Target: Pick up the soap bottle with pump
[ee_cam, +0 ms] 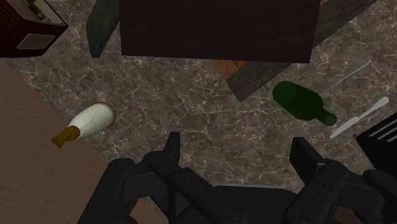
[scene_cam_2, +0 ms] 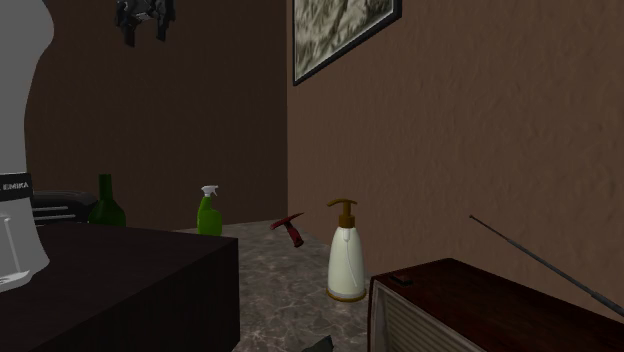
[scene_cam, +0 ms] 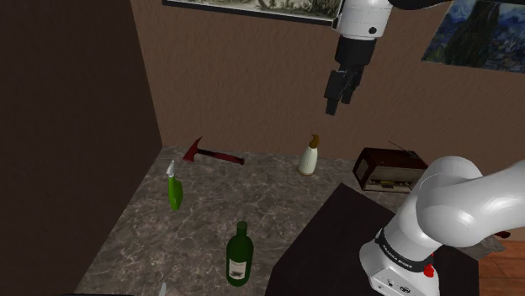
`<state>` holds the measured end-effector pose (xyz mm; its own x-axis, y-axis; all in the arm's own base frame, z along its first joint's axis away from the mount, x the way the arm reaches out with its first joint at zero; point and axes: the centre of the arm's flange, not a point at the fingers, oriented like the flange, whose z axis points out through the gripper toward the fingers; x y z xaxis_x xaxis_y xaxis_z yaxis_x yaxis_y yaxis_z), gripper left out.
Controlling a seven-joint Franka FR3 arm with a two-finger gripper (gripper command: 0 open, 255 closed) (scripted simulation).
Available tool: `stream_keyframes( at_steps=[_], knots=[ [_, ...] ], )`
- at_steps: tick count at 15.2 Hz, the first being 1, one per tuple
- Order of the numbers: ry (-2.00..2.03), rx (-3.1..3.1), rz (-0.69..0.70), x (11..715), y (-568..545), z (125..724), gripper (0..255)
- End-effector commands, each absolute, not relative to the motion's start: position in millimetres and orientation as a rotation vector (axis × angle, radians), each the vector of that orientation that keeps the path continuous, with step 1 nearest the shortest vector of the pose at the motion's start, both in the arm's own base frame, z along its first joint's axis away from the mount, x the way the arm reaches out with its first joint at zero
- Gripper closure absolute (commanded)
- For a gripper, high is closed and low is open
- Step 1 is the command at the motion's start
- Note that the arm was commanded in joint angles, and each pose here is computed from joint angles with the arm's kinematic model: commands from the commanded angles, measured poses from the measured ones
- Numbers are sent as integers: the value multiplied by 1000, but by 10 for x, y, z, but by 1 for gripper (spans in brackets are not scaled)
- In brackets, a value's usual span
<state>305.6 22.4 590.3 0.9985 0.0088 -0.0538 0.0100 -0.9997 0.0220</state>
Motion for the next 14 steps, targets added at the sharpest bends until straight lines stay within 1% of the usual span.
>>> stream_keyframes(
  at_steps=[1, 14],
  knots=[
    [15, 3118, -84, 3056, 224, 5903, 0],
    [-32, 3135, -76, 3646, -1051, 4889, 0]
  ],
)
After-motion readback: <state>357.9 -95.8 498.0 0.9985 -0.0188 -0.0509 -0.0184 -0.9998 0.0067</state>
